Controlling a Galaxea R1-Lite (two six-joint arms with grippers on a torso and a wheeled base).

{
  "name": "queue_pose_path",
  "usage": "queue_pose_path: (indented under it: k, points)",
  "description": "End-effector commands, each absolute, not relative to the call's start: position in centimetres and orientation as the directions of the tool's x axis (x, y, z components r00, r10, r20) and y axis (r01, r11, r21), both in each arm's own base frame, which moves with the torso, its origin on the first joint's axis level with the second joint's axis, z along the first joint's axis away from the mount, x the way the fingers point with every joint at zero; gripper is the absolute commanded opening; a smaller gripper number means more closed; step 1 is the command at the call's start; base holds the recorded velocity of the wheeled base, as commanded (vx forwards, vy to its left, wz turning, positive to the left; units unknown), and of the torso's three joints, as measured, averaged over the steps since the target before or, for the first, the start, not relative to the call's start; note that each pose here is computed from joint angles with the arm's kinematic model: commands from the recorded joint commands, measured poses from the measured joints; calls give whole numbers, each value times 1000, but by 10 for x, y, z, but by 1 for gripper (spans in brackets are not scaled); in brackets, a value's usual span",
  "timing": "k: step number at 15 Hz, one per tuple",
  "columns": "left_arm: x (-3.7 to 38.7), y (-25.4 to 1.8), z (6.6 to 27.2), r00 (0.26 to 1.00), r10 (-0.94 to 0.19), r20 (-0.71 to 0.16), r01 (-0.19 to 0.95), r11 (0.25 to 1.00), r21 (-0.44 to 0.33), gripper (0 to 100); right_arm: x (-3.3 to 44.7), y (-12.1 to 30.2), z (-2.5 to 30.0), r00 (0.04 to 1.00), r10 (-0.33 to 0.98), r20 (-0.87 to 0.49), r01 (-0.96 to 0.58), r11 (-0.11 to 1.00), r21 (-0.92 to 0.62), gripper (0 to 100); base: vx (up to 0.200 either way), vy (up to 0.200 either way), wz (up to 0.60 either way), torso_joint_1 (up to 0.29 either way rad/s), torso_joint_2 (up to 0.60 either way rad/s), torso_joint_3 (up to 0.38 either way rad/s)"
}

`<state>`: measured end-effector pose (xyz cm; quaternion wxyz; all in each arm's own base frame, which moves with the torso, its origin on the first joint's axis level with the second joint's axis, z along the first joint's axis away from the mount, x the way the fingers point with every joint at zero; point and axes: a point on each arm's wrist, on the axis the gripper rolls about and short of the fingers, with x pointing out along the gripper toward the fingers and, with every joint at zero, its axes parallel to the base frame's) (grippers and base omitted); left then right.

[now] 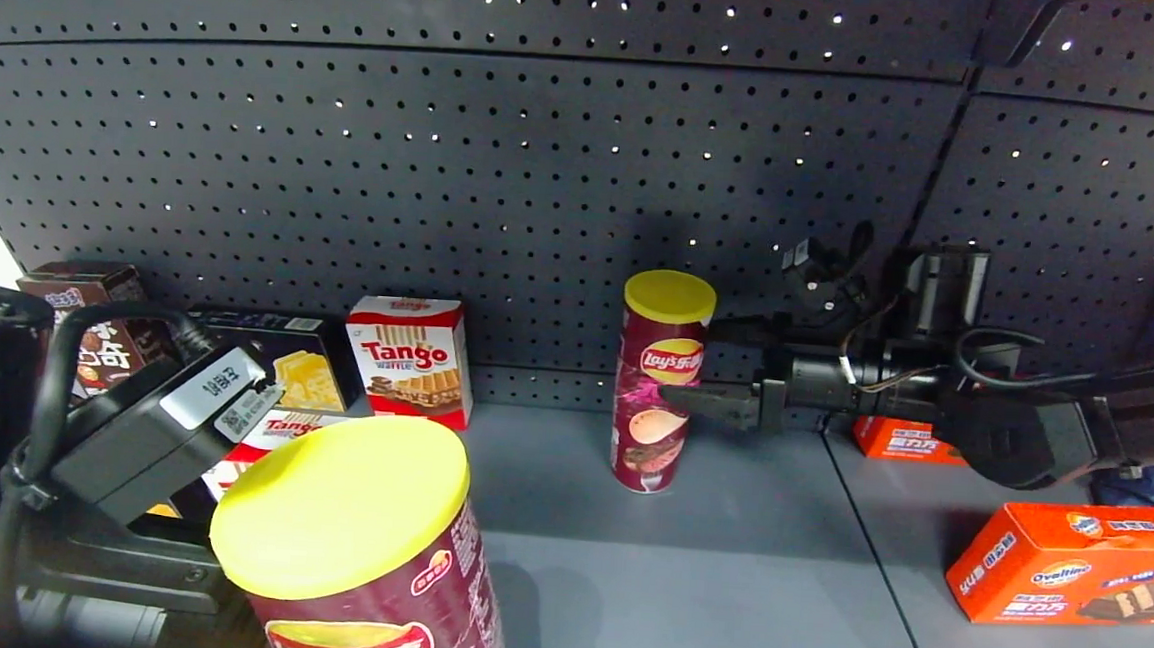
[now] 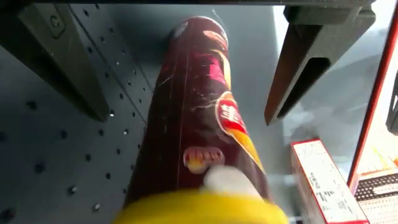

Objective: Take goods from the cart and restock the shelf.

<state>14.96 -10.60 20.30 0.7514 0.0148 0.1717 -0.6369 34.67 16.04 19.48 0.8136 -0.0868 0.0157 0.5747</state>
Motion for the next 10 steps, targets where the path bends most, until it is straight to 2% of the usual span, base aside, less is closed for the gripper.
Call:
queue_pose_path:
  k: [1,10]
  points:
    - [150,-105,202,132,-952,-278,962,191,-198,0,356,167,178,318,937,-145,-947,306,-97,100,0,0,0,0,0,0]
    - [149,-104,200,134,-949,-285,958,197,-206,0,370,175,148,304,937,-175,-953,298,-60,100,0,0,0,0,0,0]
